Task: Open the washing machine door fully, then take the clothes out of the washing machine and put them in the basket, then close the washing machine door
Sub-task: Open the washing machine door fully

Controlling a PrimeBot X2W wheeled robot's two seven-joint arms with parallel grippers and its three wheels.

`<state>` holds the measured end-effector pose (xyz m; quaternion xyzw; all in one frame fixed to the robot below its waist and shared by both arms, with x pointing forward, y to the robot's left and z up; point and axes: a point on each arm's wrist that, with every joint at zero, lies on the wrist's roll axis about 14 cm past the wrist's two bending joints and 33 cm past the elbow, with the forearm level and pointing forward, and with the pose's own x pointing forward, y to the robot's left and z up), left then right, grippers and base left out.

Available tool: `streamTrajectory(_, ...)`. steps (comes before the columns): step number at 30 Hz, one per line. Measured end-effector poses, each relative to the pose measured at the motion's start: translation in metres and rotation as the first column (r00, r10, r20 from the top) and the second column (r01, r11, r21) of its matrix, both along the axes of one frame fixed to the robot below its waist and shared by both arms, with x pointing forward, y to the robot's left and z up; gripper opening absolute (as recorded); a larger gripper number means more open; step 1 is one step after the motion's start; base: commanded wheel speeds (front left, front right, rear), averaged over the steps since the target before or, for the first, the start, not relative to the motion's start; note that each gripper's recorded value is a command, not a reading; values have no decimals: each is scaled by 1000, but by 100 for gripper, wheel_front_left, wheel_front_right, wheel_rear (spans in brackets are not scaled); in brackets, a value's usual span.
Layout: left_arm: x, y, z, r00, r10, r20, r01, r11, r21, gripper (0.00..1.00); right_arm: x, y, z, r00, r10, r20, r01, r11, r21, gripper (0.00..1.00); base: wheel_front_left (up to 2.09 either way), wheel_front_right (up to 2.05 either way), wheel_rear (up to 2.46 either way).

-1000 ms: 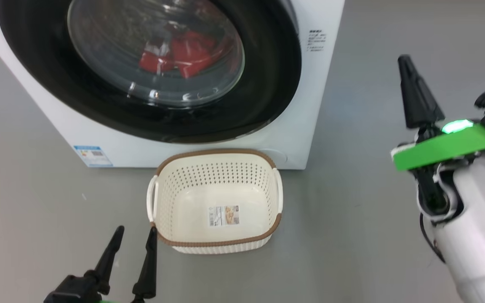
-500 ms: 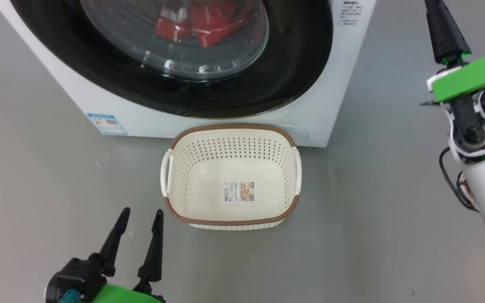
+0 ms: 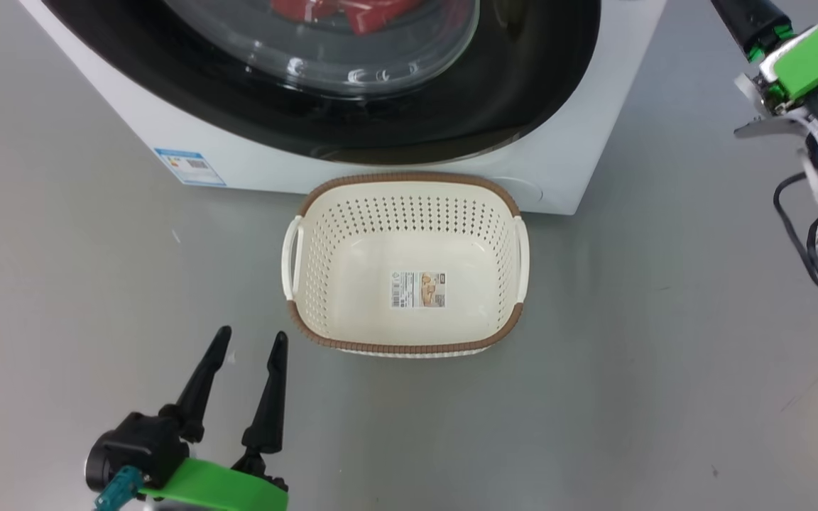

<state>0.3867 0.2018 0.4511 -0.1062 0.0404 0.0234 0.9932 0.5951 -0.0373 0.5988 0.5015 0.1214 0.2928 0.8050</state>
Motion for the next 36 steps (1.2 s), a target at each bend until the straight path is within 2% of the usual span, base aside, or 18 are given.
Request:
streamTrajectory(9, 5, -2, -10, 1000, -5, -28, 5, 1000, -6, 100, 11, 15, -5, 980, 172, -103, -165, 983, 79, 0, 0, 0, 0)
streamTrajectory(17, 9, -1, -15, 999, -5, -41, 5, 1000, -8, 100, 26, 24, 5, 959, 254, -122, -238, 962, 136, 0, 0, 0, 0)
streamTrajectory(23, 10, -1, -17, 999, -3, -45, 3, 1000, -8, 100, 29, 35, -3, 938, 312, -154, -292, 947, 137, 0, 0, 0, 0)
streamTrajectory(28, 10, 0, -20, 998, 1, -56, -3, 1000, -23, 100, 38, 43, -2, 931, 330, -156, -310, 940, 140, 0, 0, 0, 0)
streamTrajectory(36, 11, 3, -24, 997, 15, -70, -17, 1000, -26, 100, 50, 53, -22, 915, 349, -203, -330, 936, 122, 0, 0, 0, 0)
